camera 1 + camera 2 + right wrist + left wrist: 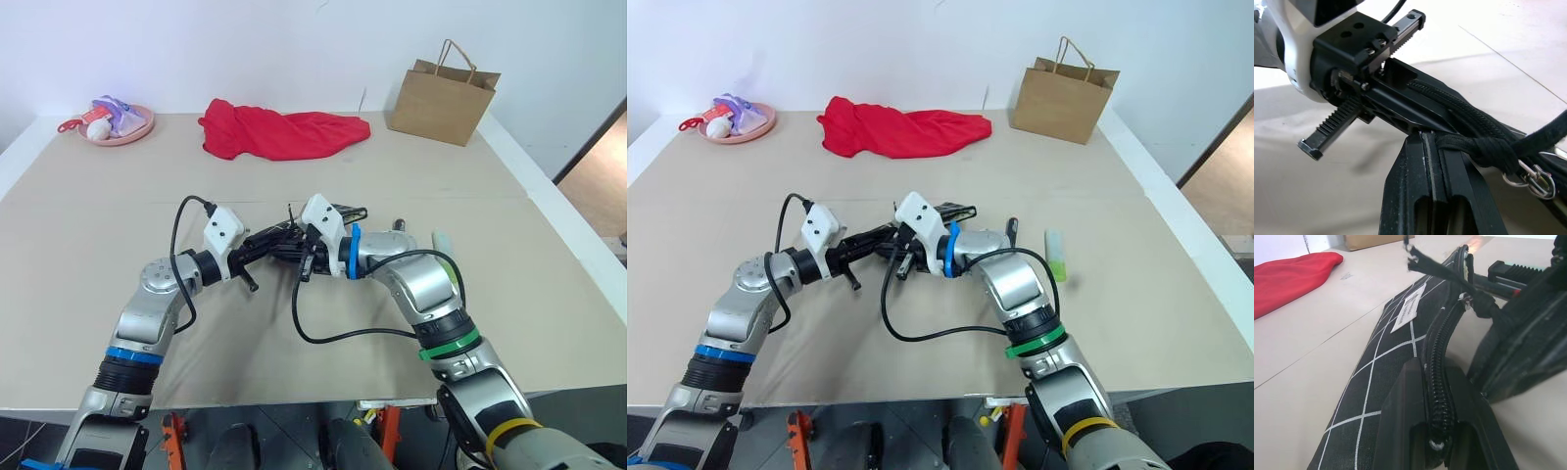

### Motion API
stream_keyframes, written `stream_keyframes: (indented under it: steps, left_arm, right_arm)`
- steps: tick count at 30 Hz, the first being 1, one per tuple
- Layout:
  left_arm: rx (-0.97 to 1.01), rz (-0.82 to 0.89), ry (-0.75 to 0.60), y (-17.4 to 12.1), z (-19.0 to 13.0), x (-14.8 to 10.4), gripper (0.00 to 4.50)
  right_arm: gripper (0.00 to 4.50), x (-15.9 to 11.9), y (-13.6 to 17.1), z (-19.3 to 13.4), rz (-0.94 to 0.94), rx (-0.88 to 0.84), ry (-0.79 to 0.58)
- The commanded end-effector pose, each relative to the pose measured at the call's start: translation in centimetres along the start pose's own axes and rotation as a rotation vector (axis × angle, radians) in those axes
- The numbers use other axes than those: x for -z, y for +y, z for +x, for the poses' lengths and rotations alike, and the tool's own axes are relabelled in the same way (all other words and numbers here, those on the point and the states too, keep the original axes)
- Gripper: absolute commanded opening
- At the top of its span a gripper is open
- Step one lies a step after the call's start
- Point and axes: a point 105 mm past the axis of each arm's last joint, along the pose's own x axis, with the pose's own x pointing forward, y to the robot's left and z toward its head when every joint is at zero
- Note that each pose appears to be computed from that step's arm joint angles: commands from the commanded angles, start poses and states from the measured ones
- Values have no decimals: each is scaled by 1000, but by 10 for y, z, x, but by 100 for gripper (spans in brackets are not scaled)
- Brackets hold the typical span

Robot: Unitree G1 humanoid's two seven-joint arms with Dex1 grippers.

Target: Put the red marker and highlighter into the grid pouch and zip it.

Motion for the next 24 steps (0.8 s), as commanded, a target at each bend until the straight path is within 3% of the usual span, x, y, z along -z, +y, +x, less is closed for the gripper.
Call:
stream_keyframes:
  steps: [1,2,7,12,19,24]
  left_arm:
    - [14,33,-42,-1,2,-13,0]
    - [22,27,-58,-3,2,-15,0]
    - [72,-4,-142,-11,-2,-28,0]
    - [110,-43,-168,-14,-9,-29,0]
    - [187,-53,-105,-21,-21,-11,0]
    - [224,-50,-61,-23,-25,-1,0]
  right_arm:
    - [85,-6,-3,-6,-8,19,-14]
    - [148,-4,-6,-12,-19,34,4]
    - [353,-7,7,-62,-29,-9,16]
    - [353,-8,14,-128,-45,14,47]
    - [353,19,-58,-209,65,573,161]
    - [353,58,-76,-230,177,813,244]
